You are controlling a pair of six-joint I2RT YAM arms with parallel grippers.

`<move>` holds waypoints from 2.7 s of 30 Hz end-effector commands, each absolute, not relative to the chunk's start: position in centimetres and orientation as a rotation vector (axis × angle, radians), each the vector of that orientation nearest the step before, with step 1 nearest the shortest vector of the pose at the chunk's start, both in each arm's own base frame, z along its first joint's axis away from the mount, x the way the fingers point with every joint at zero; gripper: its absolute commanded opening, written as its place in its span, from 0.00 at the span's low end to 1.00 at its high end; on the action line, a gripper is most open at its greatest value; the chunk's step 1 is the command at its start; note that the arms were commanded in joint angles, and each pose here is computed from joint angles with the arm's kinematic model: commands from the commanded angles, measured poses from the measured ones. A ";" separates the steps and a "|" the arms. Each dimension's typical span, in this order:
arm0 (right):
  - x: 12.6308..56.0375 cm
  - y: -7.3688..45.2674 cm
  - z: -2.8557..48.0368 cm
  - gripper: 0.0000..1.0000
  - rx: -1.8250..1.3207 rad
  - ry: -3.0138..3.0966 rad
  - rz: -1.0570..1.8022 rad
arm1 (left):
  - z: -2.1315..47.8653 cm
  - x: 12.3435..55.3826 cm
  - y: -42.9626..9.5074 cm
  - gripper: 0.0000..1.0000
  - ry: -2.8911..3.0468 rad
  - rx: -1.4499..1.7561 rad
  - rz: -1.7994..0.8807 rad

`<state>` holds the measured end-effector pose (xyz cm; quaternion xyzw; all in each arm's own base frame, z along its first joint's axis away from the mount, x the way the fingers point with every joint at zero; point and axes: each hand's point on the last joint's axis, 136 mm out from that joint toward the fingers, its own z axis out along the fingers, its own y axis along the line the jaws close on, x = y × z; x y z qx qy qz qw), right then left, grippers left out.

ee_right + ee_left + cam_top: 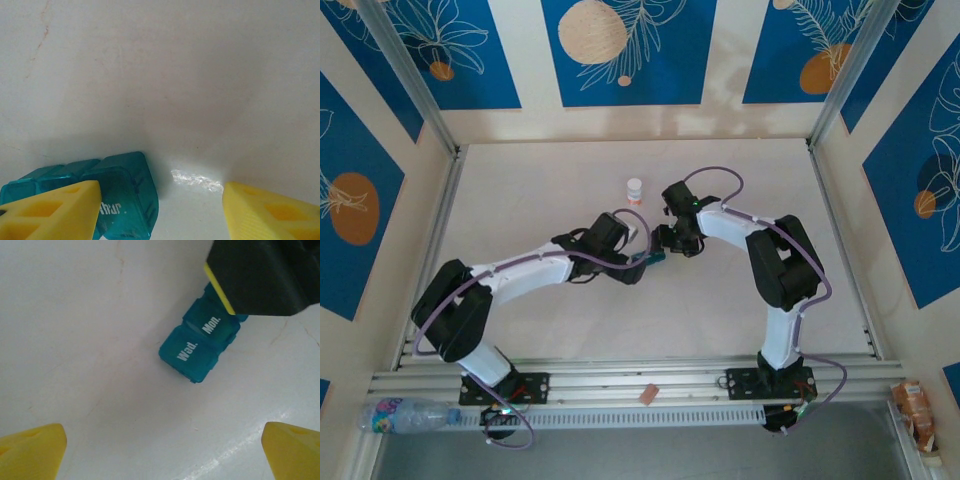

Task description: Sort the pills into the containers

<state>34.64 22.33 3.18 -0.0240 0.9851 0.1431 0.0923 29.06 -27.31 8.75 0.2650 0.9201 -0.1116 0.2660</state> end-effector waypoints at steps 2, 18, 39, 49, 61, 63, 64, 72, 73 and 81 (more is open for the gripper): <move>33.7 22.1 1.9 0.66 -0.100 2.971 0.380 | 8.6 28.9 -28.9 1.00 2.445 0.820 -0.295; 32.9 22.2 0.9 0.65 -0.115 2.998 0.362 | 6.7 31.6 -29.0 1.00 2.434 0.827 -0.111; 32.2 21.8 0.6 0.65 -0.116 3.016 0.338 | 8.3 36.2 -26.5 1.00 2.426 0.729 -0.040; 31.6 21.8 -0.1 0.65 -0.112 3.032 0.333 | 7.5 37.6 -25.0 1.00 2.457 0.680 -0.025; 31.5 22.0 0.1 0.65 -0.128 3.032 0.343 | 9.0 38.1 -25.1 1.00 2.441 0.608 -0.101; 31.7 22.3 0.6 0.65 -0.139 3.022 0.358 | 9.9 37.7 -25.1 1.00 2.427 0.584 -0.133; 31.9 22.4 1.0 0.65 -0.142 3.014 0.366 | 10.3 37.6 -25.0 1.00 2.421 0.573 -0.147; 33.9 23.5 5.8 0.66 -0.171 2.899 0.460 | 14.4 36.0 -23.9 1.00 2.348 0.470 -0.224; 34.2 23.6 6.1 0.66 -0.176 2.892 0.472 | 14.8 35.8 -23.6 1.00 2.343 0.462 -0.224; 36.6 26.1 7.0 0.66 -0.215 2.847 0.648 | 15.6 34.7 -21.5 1.00 2.335 0.415 -0.190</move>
